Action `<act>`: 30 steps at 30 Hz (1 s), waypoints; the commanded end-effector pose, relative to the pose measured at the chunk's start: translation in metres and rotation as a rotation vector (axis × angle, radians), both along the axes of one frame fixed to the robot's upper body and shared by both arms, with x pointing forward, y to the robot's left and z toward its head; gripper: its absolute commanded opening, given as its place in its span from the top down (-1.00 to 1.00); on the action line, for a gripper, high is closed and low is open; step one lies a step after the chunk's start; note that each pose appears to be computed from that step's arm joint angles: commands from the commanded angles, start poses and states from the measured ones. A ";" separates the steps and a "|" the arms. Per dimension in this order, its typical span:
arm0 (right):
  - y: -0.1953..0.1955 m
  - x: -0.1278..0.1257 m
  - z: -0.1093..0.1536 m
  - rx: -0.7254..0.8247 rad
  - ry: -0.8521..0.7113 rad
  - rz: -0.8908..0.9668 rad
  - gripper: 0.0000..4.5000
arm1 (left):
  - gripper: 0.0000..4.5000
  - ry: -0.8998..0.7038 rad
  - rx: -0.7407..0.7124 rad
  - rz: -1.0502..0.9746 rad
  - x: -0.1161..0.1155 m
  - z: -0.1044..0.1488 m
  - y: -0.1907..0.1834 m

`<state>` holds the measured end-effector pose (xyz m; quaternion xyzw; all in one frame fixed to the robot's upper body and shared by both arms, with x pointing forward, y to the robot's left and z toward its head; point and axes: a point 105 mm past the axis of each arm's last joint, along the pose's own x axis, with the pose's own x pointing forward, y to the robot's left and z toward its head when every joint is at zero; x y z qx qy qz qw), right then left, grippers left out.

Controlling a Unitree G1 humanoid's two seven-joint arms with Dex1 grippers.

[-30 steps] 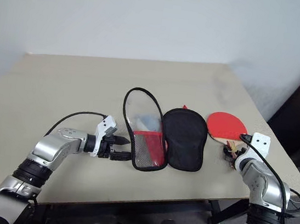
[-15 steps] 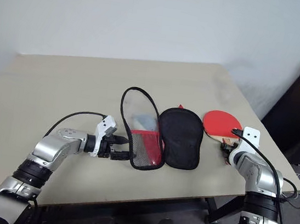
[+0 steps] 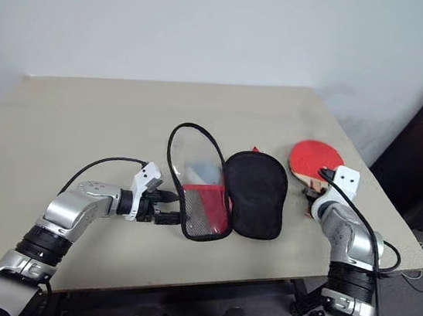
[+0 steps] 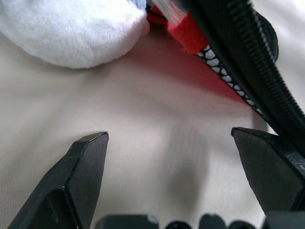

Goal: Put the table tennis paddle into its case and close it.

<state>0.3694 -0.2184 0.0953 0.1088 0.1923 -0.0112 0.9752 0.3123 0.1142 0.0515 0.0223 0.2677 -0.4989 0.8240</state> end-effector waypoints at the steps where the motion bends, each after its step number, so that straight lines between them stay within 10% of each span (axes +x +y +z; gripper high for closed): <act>1: 0.034 -0.007 0.037 0.011 -0.120 0.103 0.50 | -1.00 -0.048 -0.002 -0.005 0.005 0.012 0.001; 24: 0.084 -0.053 -0.047 0.060 0.130 0.175 0.50 | -1.00 -0.054 0.004 -0.048 0.008 0.014 -0.007; 30: 0.091 -0.054 -0.055 0.069 0.164 0.199 -0.42 | -1.00 -0.056 0.006 -0.043 0.008 0.014 -0.005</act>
